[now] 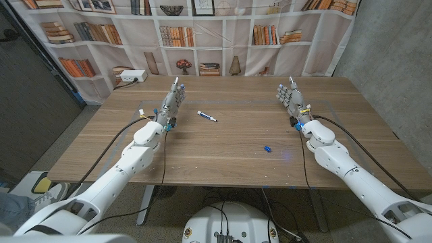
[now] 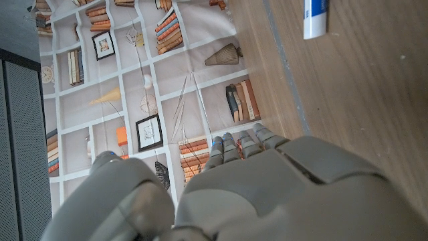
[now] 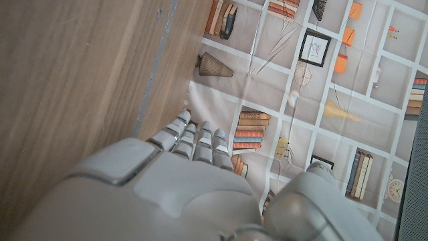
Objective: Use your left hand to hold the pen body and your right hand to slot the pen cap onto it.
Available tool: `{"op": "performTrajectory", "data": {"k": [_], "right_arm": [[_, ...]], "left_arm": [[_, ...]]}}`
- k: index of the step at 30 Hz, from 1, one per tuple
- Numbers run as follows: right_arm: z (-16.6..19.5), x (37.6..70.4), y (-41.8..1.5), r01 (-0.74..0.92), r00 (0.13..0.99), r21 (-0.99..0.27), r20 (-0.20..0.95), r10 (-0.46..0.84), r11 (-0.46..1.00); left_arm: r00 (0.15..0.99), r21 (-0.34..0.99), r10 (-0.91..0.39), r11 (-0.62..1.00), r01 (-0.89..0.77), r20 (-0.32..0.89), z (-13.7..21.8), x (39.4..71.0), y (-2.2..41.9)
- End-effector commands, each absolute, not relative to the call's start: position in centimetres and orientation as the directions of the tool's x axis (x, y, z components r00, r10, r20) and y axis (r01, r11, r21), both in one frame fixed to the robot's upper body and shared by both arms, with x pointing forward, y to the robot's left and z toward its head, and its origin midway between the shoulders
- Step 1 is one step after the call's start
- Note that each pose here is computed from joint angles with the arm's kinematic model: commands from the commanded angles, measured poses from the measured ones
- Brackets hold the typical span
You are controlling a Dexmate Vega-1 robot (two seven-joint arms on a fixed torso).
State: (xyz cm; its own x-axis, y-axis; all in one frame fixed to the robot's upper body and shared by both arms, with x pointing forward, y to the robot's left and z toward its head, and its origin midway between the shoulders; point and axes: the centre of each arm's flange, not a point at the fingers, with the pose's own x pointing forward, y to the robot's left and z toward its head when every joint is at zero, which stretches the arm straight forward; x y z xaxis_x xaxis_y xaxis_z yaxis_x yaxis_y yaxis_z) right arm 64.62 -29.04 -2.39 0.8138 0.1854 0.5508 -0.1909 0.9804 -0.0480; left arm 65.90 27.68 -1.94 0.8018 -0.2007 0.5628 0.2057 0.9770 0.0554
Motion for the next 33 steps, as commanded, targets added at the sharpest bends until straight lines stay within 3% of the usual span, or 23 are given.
{"op": "performTrajectory", "data": {"k": [1,10,33], "right_arm": [[-2.5,63.6,-29.2,-0.159,0.822,-0.066,0.544,0.169,0.985],[-2.5,63.4,-28.9,-0.151,0.817,-0.071,0.553,0.165,0.986],[-2.5,61.8,-26.9,-0.141,0.802,-0.068,0.577,0.154,0.988]], "left_arm": [[0.786,0.095,-0.21,0.977,0.19,0.582,-0.9,65.8,26.9],[0.781,0.112,-0.149,0.988,0.102,0.607,-1.0,63.5,28.8],[0.706,0.263,-0.177,0.965,-0.013,0.686,-0.3,62.2,30.7]]}}
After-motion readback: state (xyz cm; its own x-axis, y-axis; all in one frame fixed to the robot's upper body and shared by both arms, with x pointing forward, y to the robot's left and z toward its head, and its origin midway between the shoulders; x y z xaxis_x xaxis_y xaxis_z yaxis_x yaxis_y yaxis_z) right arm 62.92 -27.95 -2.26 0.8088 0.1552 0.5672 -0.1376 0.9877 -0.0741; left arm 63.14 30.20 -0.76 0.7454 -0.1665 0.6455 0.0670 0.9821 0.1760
